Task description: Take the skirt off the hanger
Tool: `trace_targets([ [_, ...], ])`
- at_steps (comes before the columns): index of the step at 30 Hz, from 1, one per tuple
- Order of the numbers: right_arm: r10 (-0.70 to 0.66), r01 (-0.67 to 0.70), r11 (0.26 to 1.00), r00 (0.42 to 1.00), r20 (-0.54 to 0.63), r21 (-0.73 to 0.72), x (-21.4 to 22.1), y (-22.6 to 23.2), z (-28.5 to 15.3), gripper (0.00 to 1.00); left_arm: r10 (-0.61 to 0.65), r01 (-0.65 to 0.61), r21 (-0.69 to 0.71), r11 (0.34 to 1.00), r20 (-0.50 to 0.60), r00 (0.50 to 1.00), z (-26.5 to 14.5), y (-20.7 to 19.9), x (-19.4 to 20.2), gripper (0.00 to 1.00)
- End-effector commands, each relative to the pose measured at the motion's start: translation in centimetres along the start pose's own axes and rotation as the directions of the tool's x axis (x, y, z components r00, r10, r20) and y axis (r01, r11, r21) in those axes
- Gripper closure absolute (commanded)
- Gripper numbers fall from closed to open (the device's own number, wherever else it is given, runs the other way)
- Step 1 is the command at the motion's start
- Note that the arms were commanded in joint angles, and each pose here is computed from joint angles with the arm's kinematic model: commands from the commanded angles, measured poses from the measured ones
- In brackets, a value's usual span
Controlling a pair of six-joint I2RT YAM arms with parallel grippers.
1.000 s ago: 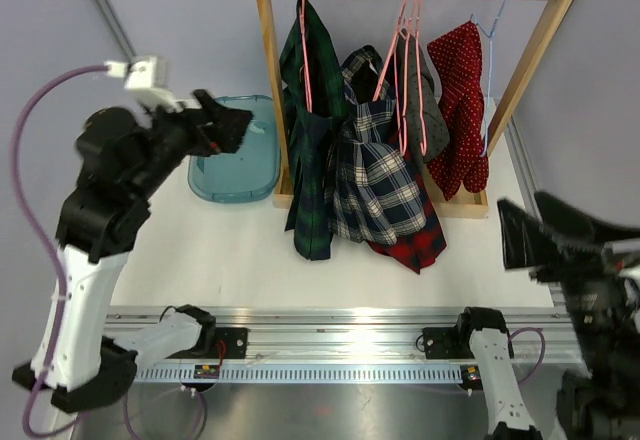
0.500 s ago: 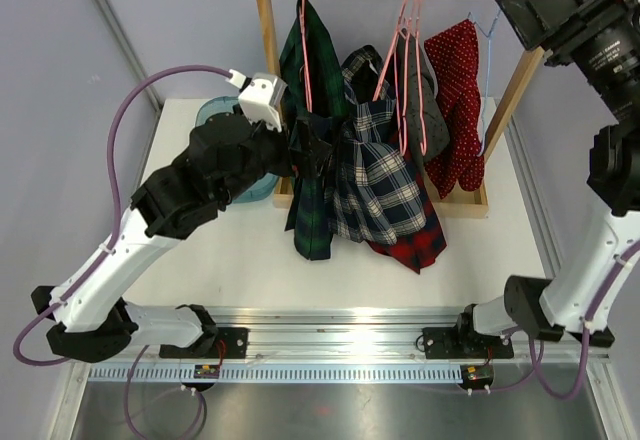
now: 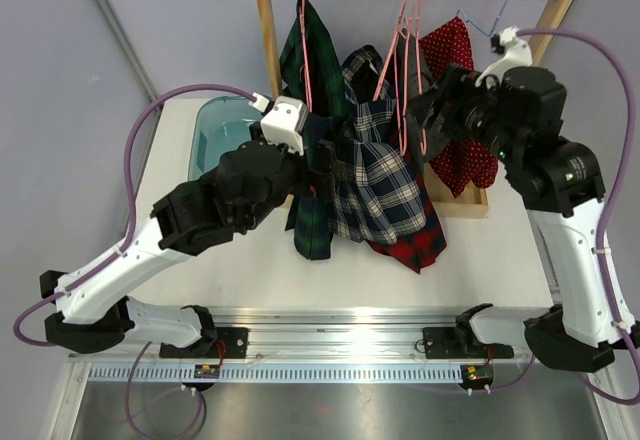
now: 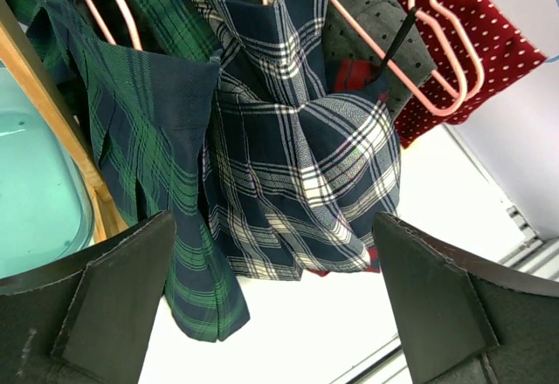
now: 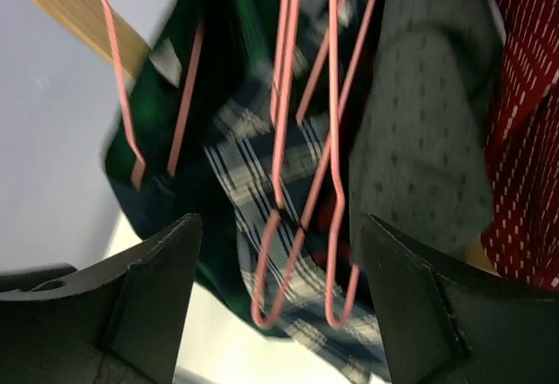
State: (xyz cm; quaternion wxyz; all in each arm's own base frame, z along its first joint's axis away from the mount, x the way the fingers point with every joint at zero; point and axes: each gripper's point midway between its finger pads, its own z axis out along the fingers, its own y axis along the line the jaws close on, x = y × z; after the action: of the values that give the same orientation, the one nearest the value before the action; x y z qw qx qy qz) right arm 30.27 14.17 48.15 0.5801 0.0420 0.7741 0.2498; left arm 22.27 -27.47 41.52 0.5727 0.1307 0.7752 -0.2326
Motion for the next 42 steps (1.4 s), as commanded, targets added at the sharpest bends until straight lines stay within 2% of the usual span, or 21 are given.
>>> trace_targets([
  [1, -0.027, 0.038, 0.998, 0.982, 0.189, -0.052, -3.0, 2.1, -2.5, 0.21, -0.006, 0.009, -0.052, 0.999, 0.067, 0.998, -0.1, 0.2, -1.7, 0.02],
  [3, -0.068, 0.076, 0.996, 0.988, 0.135, -0.055, -1.6, 3.4, -0.4, 0.21, -0.005, 0.009, -0.058, 0.998, 0.060, 0.998, 0.5, 0.0, -0.8, 0.02],
  [4, -0.111, 0.126, 0.986, 0.984, 0.138, -0.105, -1.4, 5.6, -0.5, 0.20, -0.004, 0.007, -0.055, 0.998, 0.057, 0.998, 0.7, -0.3, -0.4, 0.02],
  [5, -0.148, 0.159, 0.983, 0.982, 0.117, -0.090, -0.4, 6.5, 1.2, 0.20, -0.005, 0.007, -0.053, 0.999, 0.054, 0.999, 1.0, -0.5, -0.1, 0.02],
  [6, -0.159, 0.176, 0.979, 0.976, 0.150, -0.107, -1.6, 7.9, 0.7, 0.20, -0.007, 0.009, -0.055, 0.998, 0.045, 0.999, 1.2, -0.5, 0.5, 0.02],
  [8, -0.230, 0.242, 0.963, 0.968, 0.101, -0.122, 0.3, 10.3, 2.1, 0.19, -0.006, 0.008, -0.056, 0.998, 0.030, 1.000, 1.6, -0.8, 1.2, 0.02],
  [13, -0.218, 0.238, 0.964, 0.963, 0.158, -0.120, -0.7, 12.2, 2.9, 0.17, -0.011, 0.012, -0.055, 0.998, 0.016, 1.000, 1.5, -0.6, 2.3, 0.01],
  [18, -0.261, 0.248, 0.965, 0.944, 0.199, 0.090, -1.6, 9.7, 5.8, 0.13, -0.028, 0.030, -0.057, 0.998, 0.028, 0.999, 0.5, 0.2, 2.3, 0.01],
  [19, -0.274, 0.254, 0.958, 0.947, 0.168, 0.133, -0.8, 9.0, 7.4, 0.12, -0.031, 0.032, -0.056, 0.998, 0.029, 0.999, 0.2, 0.5, 2.4, 0.01],
  [21, -0.227, 0.203, 0.969, 0.957, 0.181, 0.141, -2.4, 8.7, 7.5, 0.12, -0.038, 0.040, -0.056, 0.998, 0.030, 0.999, 0.0, 0.6, 2.6, 0.01],
  [22, -0.208, 0.182, 0.966, 0.968, 0.140, 0.182, -2.0, 6.9, 8.3, 0.12, -0.044, 0.046, -0.054, 0.997, 0.033, 0.998, -0.3, 0.8, 2.6, 0.01],
  [23, -0.208, 0.188, 0.964, 0.973, 0.099, 0.187, -0.8, 6.6, 10.1, 0.12, -0.040, 0.041, -0.055, 0.998, 0.024, 0.999, -0.2, 0.9, 3.0, 0.01],
  [27, -0.172, 0.152, 0.958, 0.983, 0.063, 0.245, -0.2, 4.5, 12.0, 0.13, -0.045, 0.046, -0.056, 0.997, 0.014, 0.999, -0.2, 1.1, 3.8, 0.01],
  [42, -0.174, 0.171, 0.939, 0.985, -0.016, 0.297, 3.0, 1.1, 15.3, 0.13, -0.056, 0.057, 0.027, 0.998, -0.033, 0.998, 3.3, -2.7, 6.6, 0.01],
])
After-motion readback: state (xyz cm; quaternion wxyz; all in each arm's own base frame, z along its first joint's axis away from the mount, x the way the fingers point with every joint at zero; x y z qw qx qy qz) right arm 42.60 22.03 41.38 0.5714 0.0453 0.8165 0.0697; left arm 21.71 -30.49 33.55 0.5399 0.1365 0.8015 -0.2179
